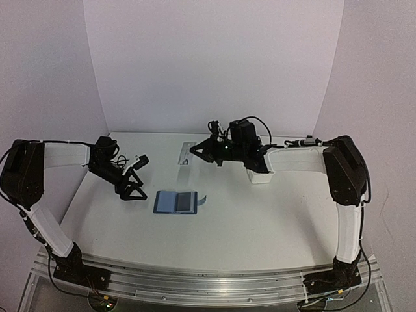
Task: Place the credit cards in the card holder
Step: Pick up the credit card from the storage box, then insert the credit card into the card holder.
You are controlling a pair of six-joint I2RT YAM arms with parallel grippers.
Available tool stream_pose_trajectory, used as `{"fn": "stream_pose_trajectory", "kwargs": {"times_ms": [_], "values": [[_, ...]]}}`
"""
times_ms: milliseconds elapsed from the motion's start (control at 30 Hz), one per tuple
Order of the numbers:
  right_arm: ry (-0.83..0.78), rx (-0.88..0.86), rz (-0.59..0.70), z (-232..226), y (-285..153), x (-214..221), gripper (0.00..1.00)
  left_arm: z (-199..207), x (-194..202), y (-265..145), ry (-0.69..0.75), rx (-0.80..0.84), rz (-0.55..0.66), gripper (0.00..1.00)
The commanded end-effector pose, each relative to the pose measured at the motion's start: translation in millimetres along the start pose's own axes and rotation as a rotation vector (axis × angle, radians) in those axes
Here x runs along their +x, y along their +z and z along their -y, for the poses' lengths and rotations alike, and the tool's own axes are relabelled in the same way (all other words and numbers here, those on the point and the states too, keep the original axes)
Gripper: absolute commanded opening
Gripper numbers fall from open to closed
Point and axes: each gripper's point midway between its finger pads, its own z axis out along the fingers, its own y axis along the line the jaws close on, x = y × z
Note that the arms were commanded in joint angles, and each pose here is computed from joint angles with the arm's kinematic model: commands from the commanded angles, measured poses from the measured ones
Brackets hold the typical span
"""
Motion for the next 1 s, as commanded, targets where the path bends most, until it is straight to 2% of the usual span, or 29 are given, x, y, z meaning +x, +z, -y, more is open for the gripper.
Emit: {"fn": "stream_pose_trajectory", "kwargs": {"times_ms": [0, 100, 267, 533, 667, 767, 833, 967], "values": [[0.205, -0.077, 0.002, -23, 4, 25, 0.00, 34, 21, -3, 0.520, 0.048, 0.013, 0.94], [0.238, -0.052, -0.061, -19, 12, 63, 0.00, 39, 37, 5, 0.633, 0.051, -0.008, 0.94], [0.287, 0.047, -0.134, 20, 17, 115, 0.00, 34, 44, 28, 0.768, 0.008, -0.053, 0.94], [0.279, 0.108, -0.154, 55, 25, 133, 0.00, 29, 37, 44, 0.839, -0.015, -0.048, 0.90], [0.285, 0.098, -0.162, 70, 38, 138, 0.00, 23, 34, 52, 0.831, -0.022, -0.062, 0.79], [0.280, 0.101, -0.142, 78, 39, 134, 0.00, 12, -2, 45, 0.580, -0.061, 0.011, 0.77], [0.274, 0.111, -0.139, 83, 38, 135, 0.00, 3, -26, 38, 0.269, -0.062, 0.068, 0.77], [0.289, 0.146, -0.142, 96, 36, 143, 0.00, 1, -33, 33, -0.286, -0.010, 0.107, 0.78]]}}
